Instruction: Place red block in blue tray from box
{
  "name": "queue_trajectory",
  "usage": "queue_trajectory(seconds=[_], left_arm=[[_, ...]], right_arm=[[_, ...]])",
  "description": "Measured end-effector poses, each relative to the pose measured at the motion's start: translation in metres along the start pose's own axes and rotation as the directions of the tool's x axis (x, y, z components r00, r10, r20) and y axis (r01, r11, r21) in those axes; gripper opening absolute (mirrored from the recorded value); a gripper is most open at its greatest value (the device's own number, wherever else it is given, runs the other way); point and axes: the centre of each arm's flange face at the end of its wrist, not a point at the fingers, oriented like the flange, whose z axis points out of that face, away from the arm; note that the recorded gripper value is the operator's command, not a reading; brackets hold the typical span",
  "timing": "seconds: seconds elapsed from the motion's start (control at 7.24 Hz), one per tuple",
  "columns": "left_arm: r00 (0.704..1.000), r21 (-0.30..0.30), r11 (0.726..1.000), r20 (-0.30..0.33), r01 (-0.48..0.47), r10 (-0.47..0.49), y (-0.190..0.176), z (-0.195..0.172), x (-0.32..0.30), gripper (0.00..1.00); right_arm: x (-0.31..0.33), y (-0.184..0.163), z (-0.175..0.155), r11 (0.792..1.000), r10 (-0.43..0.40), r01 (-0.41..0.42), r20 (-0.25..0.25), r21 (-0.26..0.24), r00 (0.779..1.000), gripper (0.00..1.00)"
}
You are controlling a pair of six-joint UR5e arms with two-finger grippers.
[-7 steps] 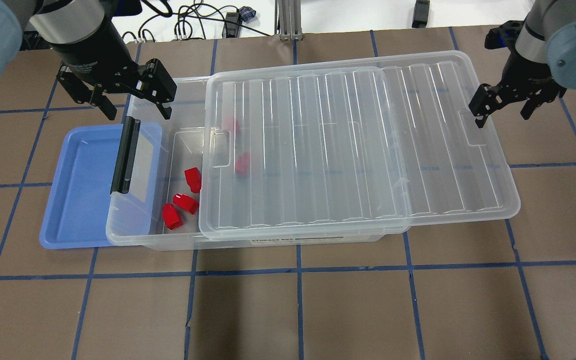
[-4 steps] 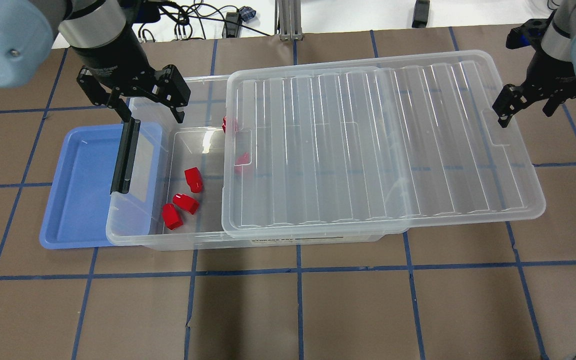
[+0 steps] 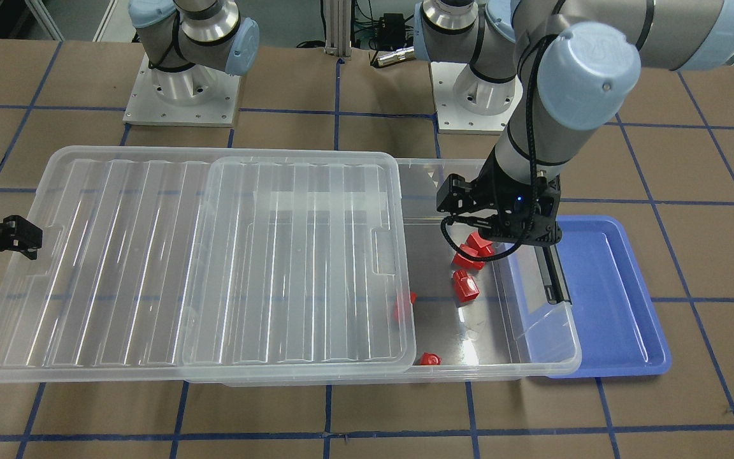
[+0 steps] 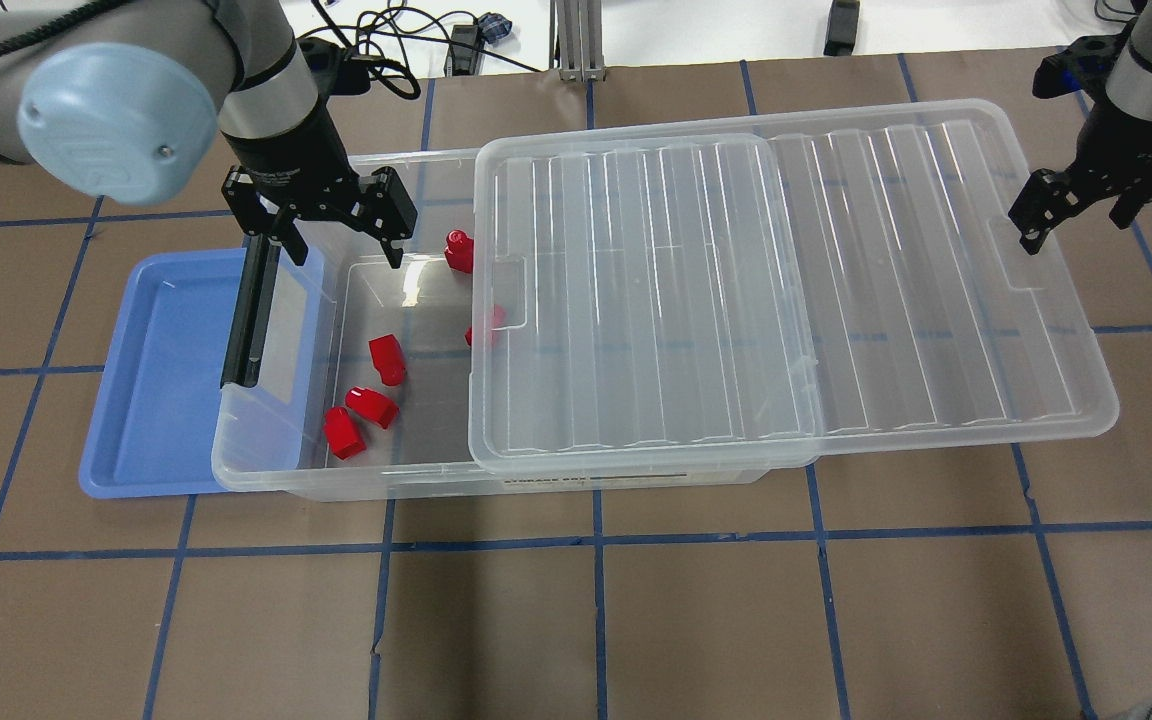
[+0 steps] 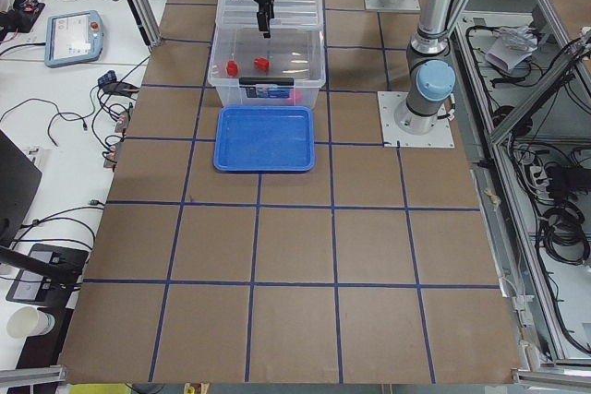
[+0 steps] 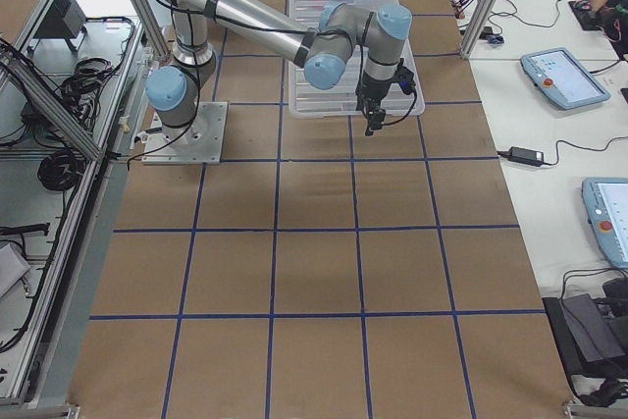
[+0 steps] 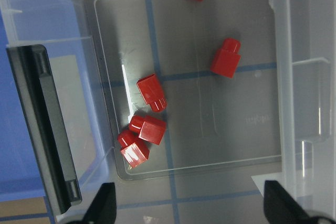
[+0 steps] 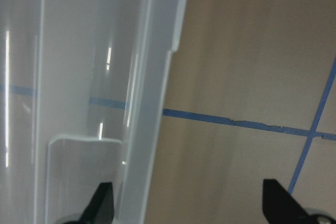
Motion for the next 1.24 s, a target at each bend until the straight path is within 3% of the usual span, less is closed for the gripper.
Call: queue_trajectory(seconds=[0.41, 0.69, 1.24], left_arm=[[1.000, -0.009, 1.000, -0.001, 0.009, -0.009, -0.019, 0.061, -0.006, 1.00], [1.000, -0.004, 1.000, 0.006, 0.015, -0.015, -0.028, 0.089, -0.010, 1.00], [0.998, 0.000, 0.998, -0.002, 0.070, -0.070, -0.038, 0.139, -0.031, 1.00]], right_arm=[[0.000, 0.002, -0.009, 1.000, 0.009, -0.009, 0.002, 0.015, 1.000, 1.00], [-0.002, 0.005, -0.036, 0.999, 0.019, -0.019, 0.015, 0.033, 1.000, 1.00], [-0.010, 0.029, -0.098, 0.997, 0.077, -0.078, 0.059, 0.016, 0.995, 1.00]])
